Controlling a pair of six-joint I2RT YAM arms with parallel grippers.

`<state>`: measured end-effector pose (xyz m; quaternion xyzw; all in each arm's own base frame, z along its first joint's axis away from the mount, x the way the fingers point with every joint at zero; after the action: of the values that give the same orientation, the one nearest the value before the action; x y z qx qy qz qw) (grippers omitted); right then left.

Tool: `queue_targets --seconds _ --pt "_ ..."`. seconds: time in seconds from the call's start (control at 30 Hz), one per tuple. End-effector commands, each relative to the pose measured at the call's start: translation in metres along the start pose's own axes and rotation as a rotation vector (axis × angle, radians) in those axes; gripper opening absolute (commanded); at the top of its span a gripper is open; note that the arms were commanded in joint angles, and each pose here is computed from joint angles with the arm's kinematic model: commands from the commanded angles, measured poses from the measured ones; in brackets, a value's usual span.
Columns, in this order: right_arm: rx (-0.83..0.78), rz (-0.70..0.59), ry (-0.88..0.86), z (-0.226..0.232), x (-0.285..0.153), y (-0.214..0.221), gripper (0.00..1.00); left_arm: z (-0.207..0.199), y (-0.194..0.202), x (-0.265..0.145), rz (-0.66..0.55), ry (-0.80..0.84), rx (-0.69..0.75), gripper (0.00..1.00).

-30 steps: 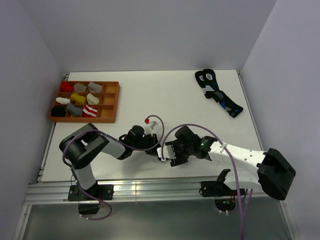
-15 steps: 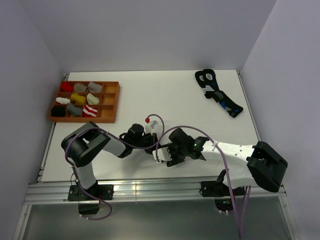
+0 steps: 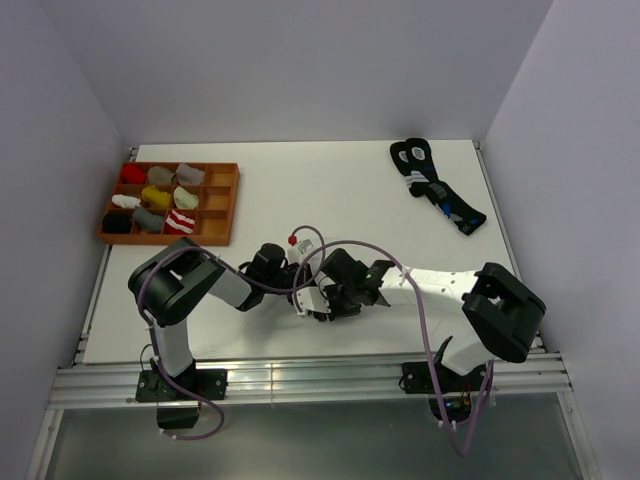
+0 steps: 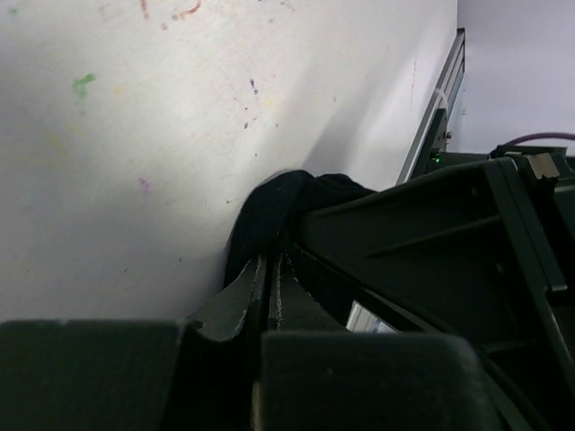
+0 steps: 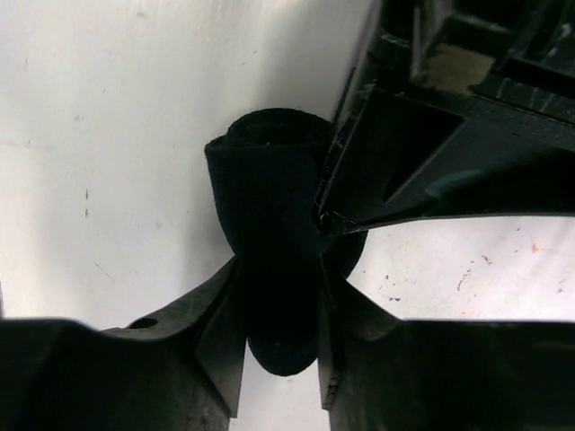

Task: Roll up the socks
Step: Roll the sock at the center of the board.

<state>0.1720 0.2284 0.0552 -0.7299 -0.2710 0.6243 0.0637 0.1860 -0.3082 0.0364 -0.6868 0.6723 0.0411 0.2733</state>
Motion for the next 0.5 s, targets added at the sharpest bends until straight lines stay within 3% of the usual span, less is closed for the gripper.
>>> queue_targets --seconds 0.0,0.13,0.47 --pt "0.072 -0.019 -0.055 0.001 0.005 -0.012 0.32 0.044 0.042 -0.010 0.096 -0.198 -0.213 0.00" --pt "0.142 0.016 -0.128 0.010 0.010 -0.009 0.23 0.036 0.026 -0.014 -0.008 -0.224 -0.241 0.01" --pt "0.274 0.044 -0.130 0.006 0.019 -0.007 0.15 0.032 -0.008 -0.055 -0.397 -0.395 -0.348 0.20"
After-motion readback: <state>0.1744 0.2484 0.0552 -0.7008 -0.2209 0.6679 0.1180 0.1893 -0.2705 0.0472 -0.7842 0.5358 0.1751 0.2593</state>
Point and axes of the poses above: each gripper's point midway between its finger pads, its own x axis out along the fingers, its own z axis along the line the jaws close on, y = z × x, the point moved 4 cm from there along -x, back along the fingers, and after that the axes turned 1 degree about -x, right-handed, at the moved point
